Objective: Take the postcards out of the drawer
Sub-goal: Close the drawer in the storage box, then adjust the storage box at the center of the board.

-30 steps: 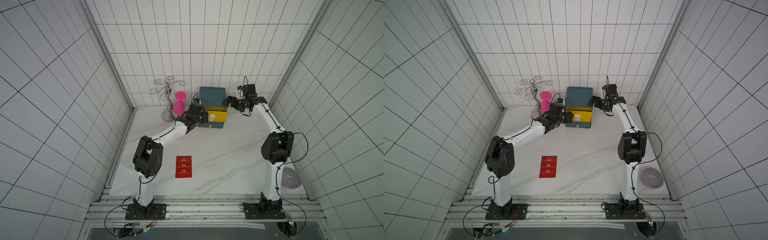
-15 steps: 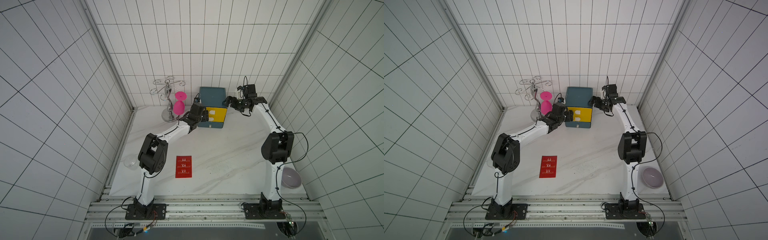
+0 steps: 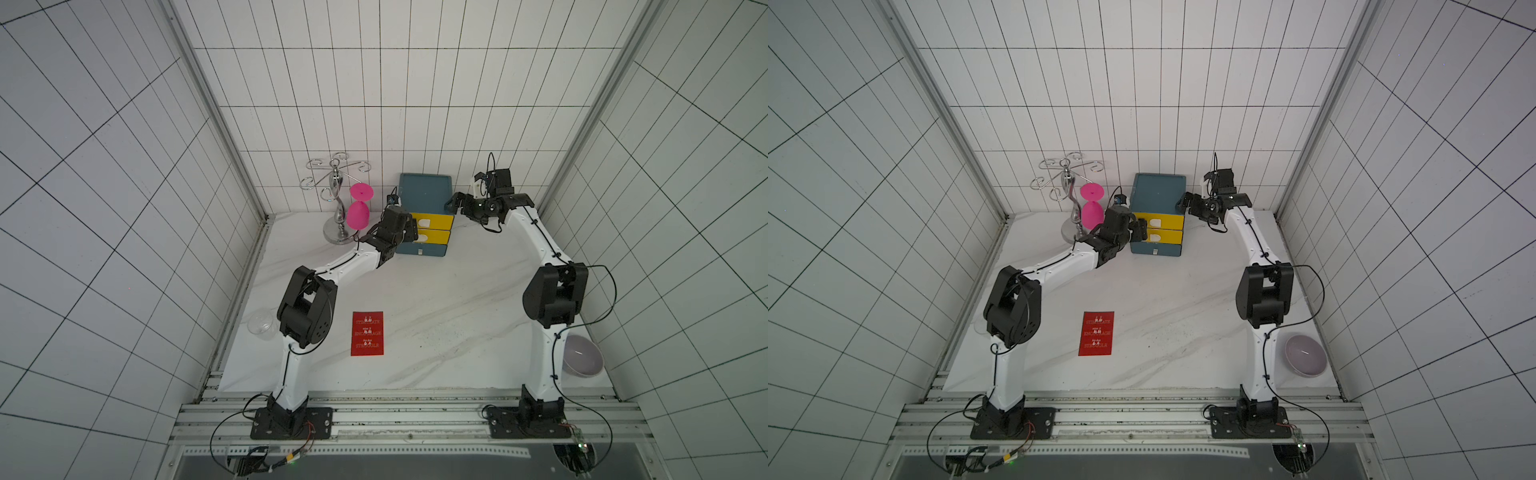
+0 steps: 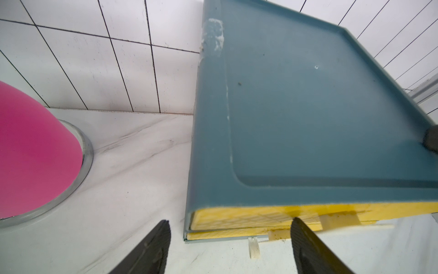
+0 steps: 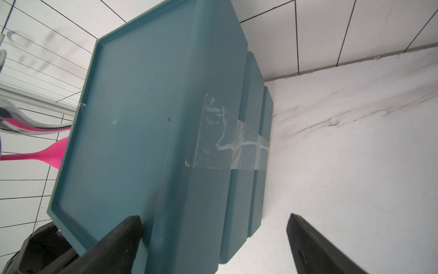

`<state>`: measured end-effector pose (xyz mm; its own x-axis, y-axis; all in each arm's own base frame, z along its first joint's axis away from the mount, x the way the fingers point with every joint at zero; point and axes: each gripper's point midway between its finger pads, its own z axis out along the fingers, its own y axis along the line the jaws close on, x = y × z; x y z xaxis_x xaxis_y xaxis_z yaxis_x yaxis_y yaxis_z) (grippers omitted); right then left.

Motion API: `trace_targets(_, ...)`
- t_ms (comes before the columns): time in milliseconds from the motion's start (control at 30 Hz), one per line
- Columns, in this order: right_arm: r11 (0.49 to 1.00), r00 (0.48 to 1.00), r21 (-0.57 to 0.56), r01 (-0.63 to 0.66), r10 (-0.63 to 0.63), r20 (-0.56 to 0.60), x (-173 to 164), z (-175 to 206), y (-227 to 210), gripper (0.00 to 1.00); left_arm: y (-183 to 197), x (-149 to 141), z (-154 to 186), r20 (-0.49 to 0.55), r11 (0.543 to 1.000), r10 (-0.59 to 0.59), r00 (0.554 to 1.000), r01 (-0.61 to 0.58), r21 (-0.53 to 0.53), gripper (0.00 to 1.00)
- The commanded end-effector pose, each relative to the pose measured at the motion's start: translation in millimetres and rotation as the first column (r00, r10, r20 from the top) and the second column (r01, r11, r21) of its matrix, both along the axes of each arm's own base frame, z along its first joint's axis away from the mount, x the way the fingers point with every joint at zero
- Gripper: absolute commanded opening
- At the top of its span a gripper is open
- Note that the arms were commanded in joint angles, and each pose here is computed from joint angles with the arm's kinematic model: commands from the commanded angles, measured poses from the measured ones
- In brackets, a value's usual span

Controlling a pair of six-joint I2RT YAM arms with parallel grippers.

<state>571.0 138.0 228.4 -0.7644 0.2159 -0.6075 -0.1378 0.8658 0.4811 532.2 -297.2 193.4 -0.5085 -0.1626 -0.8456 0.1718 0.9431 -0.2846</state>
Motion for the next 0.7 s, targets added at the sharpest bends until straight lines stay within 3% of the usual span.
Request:
trace_targets(0, 1.000, 0.998, 0.003, -0.005, 0.005, -0.059, -8, -8, -6, 0.99, 12, -15, 51, 0.104, 0.997, 0.014, 0.994, -0.006, -0.080, 0.79)
trace_targets(133, 0.999, 1.000, 0.040, 0.001, -0.001, 0.018, -1, 29, -10, 0.99, 24, -35, 89, 0.195, 0.993, 0.010, 0.981, 0.013, -0.117, 0.81)
trace_targets(267, 0.993, 0.996, 0.118, -0.022, 0.011, 0.086, -4, 70, -8, 0.99, 21, -45, 117, 0.233, 0.986, -0.089, 0.968, 0.119, -0.116, 0.81)
trace_targets(433, 0.965, 0.992, 0.257, -0.046, 0.014, 0.127, -27, 104, 2, 0.99, 26, -35, 145, 0.241, 0.947, -0.201, 0.949, 0.252, -0.202, 0.82)
trace_targets(533, 0.927, 0.990, 0.374, -0.041, -0.013, 0.142, -47, 101, 7, 0.97, 30, -21, 150, 0.229, 0.902, -0.271, 0.935, 0.330, -0.277, 0.83)
trace_targets(667, 0.866, 0.992, 0.500, 0.008, -0.068, 0.102, -77, 67, 11, 0.94, 15, -8, 147, 0.198, 0.779, -0.447, 0.872, 0.488, -0.394, 0.83)
